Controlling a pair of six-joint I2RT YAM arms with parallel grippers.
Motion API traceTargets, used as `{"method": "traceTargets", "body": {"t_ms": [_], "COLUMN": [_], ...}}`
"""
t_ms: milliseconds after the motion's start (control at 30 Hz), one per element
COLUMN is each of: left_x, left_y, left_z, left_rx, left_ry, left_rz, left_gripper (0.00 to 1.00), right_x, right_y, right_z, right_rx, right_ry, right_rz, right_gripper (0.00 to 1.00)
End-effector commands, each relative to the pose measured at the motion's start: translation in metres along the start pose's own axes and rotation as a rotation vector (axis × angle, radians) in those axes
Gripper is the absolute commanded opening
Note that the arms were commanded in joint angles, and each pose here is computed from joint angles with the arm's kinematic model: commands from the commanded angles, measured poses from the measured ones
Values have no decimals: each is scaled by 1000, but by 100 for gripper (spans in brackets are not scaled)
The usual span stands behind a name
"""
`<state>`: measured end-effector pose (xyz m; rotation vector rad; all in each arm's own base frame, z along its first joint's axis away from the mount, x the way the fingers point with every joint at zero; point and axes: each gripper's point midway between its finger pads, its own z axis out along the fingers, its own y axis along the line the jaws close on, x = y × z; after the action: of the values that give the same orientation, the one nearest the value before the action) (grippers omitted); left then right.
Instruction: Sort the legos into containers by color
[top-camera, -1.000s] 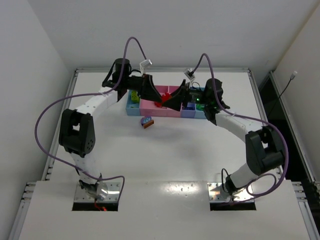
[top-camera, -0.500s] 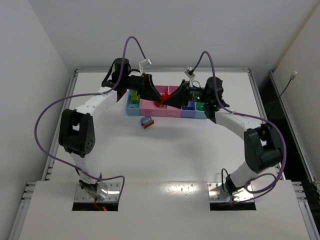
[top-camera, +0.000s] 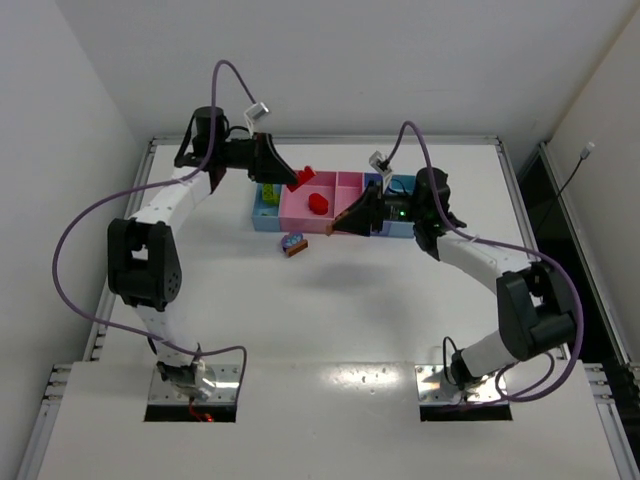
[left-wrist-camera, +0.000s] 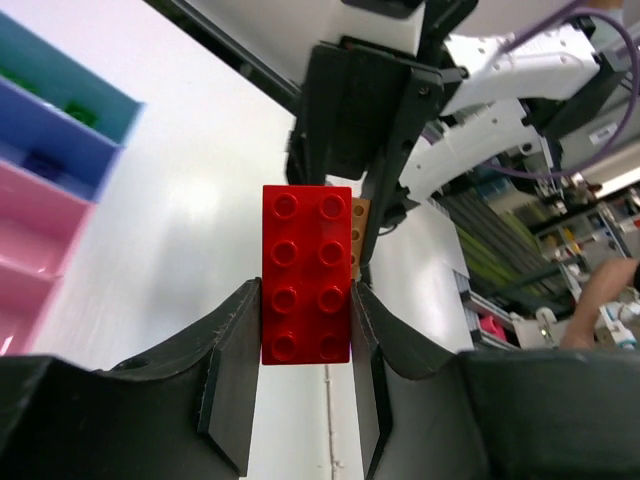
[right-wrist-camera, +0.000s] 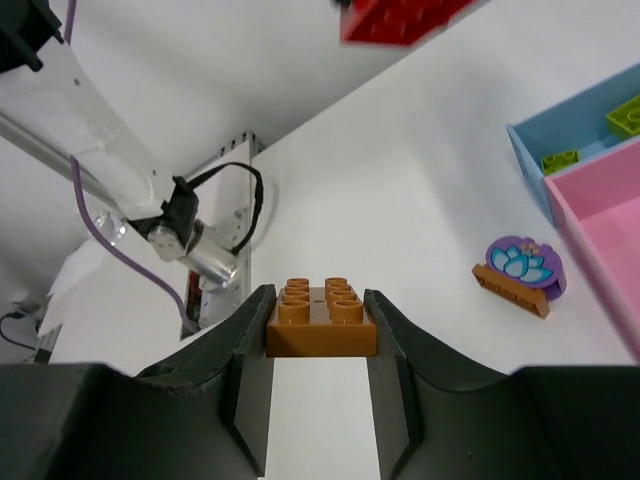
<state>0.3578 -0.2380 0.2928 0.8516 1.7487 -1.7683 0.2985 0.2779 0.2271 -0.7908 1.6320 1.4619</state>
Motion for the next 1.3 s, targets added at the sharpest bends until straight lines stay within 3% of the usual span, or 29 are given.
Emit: {"method": "traceTargets", "body": {"t_ms": [0,167,267,333,400,467,600,967,1000,1100,1133,1267], "left_x": [-4,-3,-1,-1,-4,11,11,-4,0,3,2,3], "left_y": [-24,-23,-9,18,58,84,127,182,185,193,196,198], "left_z": [-15,-14,-4,1,-3,2,-6,-14,-14,-13,-13,-12], "left_rx": [102,71,-4,-153,-384,-561,-864,-1074,-1077,-1081,-1081,-1082], "left_ry": [40,23,-5,-59,-79,-20,-30,-57,-41,-20,-20,-13], "left_rz": [59,84,89,58,103,130,136,107,92,82,82,75], "left_gripper": [0,0,0,0,0,0,0,1,14,36,49,72], "right_x": [0,-6,-12,-17,-24,-33,-35,-46,-51,-49,-45,-46], "right_y": [11,0,-31,-62,-72,-84,-93,-121,-123,-136,-140,-157], "right_z": [-11,-17,-29,-47,-53,-63,-67,-47,-45,-40,-40,-32], "right_rx": [-24,63,275,494,596,701,754,733,732,734,736,738], "right_ry": [10,6,7,-4,-10,-21,-25,-26,-30,-19,-7,5], "right_rz": [-115,-131,-182,-204,-216,-198,-165,-136,-141,-145,-146,-149], "right_gripper": [0,0,0,0,0,0,0,0,0,0,0,0]}}
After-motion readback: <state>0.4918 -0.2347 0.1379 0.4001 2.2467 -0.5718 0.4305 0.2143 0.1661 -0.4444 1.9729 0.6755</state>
